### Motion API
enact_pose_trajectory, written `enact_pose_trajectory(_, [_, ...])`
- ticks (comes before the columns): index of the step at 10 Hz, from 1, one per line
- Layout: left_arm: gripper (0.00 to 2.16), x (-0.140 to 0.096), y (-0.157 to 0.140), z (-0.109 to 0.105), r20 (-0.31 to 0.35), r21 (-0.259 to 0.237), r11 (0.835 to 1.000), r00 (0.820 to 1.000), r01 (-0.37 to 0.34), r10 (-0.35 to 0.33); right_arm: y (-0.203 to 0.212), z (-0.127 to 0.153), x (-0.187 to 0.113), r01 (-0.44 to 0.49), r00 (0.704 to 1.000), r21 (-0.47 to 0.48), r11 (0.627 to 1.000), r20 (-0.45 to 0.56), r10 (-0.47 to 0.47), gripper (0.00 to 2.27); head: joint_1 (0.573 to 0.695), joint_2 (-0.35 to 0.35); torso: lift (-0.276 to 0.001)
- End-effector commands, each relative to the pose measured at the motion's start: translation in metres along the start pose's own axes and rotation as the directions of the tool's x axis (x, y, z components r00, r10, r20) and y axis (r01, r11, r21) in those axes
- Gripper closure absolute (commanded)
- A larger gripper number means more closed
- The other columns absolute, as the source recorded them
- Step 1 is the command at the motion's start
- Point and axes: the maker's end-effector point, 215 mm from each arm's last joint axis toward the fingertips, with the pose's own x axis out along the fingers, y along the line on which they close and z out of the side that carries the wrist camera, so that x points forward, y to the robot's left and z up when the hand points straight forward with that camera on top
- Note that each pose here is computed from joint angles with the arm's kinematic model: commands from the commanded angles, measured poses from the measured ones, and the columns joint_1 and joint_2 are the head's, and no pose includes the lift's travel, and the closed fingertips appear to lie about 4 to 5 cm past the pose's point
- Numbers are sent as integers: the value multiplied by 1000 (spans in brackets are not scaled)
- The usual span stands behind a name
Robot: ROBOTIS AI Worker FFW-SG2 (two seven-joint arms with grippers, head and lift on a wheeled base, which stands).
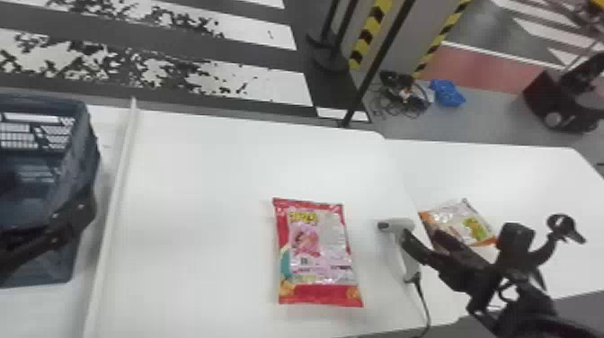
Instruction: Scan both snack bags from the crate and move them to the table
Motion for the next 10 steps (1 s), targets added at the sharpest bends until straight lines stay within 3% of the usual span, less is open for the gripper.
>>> enact_pose_trajectory(1, [70,-1,-3,7,12,7,1000,1000,3,-3,37,10,-19,-96,995,41,995,-20,97,39,695,-350,-87])
enact_pose_trajectory(4, [70,-3,-2,7,16,6,1000,1000,-4,4,71,-36,-17,-202,962,204,958,-140,233,63,695,-350,-87])
enact_pose_trajectory(6, [70,-3,-3,11,29,9,1000,1000,-1,0,78,-58,-7,-259,931,337,905,-164,327,66,695,-326,-87])
enact_pose_trajectory(8, [70,-4,-2,11,28,14,1000,1000,1,-1,82,-65,3,-300,908,398,867,-160,388,66,695,-316,-87])
enact_pose_trajectory(10, [70,-3,-1,8,22,13,1000,1000,-1,0,107,-75,0,-342,855,517,785,-175,488,70,695,-302,-87])
